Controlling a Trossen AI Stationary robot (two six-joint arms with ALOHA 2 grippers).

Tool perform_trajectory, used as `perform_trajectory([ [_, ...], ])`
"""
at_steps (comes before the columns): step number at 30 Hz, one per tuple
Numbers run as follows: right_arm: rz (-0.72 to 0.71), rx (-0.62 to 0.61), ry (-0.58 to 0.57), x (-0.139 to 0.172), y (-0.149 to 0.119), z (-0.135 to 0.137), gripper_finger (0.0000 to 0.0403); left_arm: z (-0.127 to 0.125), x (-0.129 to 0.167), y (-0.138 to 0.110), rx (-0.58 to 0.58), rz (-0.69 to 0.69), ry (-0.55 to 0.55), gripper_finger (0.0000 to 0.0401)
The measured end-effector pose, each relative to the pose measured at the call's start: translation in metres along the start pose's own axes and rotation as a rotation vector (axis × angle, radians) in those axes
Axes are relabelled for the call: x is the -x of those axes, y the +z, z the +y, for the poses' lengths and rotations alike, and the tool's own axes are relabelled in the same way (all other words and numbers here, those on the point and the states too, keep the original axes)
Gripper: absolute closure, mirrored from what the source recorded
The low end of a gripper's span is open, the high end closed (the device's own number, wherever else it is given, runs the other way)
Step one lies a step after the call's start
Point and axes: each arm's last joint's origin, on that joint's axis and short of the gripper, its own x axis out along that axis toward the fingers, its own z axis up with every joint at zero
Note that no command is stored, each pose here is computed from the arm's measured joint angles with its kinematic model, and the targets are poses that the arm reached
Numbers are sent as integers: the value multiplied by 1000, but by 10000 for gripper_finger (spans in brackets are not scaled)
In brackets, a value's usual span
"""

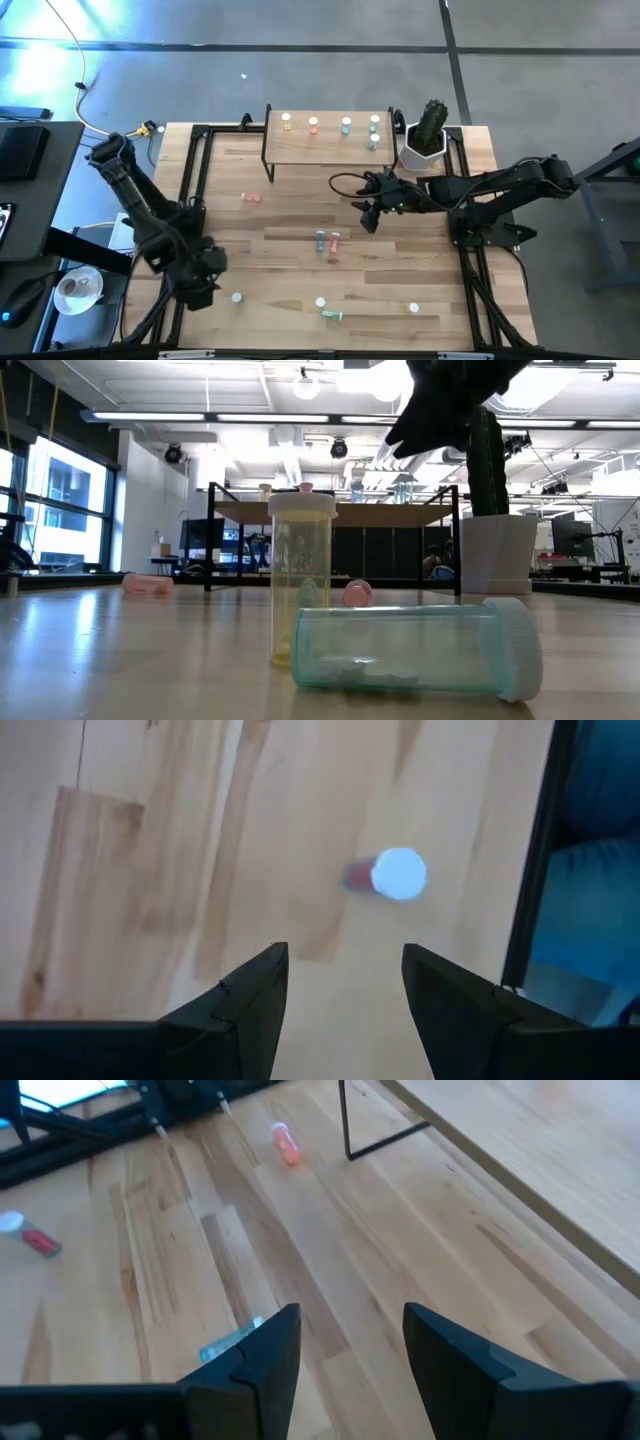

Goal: Pick and place medicine bottles onto shelf by color
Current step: Put the left blue pill bottle on the shelf aligned with the other blue pill bottle

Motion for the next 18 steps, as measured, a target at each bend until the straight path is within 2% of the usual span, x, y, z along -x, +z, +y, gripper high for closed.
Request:
perform_trajectory([
  [6,-23,-11,11,0,2,1,233,-12,5,-27,24,-142,-21,213],
  [11,-31,-30,14,0,3,1,233,-19,-7,-47,5,-218,-48,213],
  [18,-77,-46,36,0,8,3,233,-29,-29,-61,-143,-287,33,213],
])
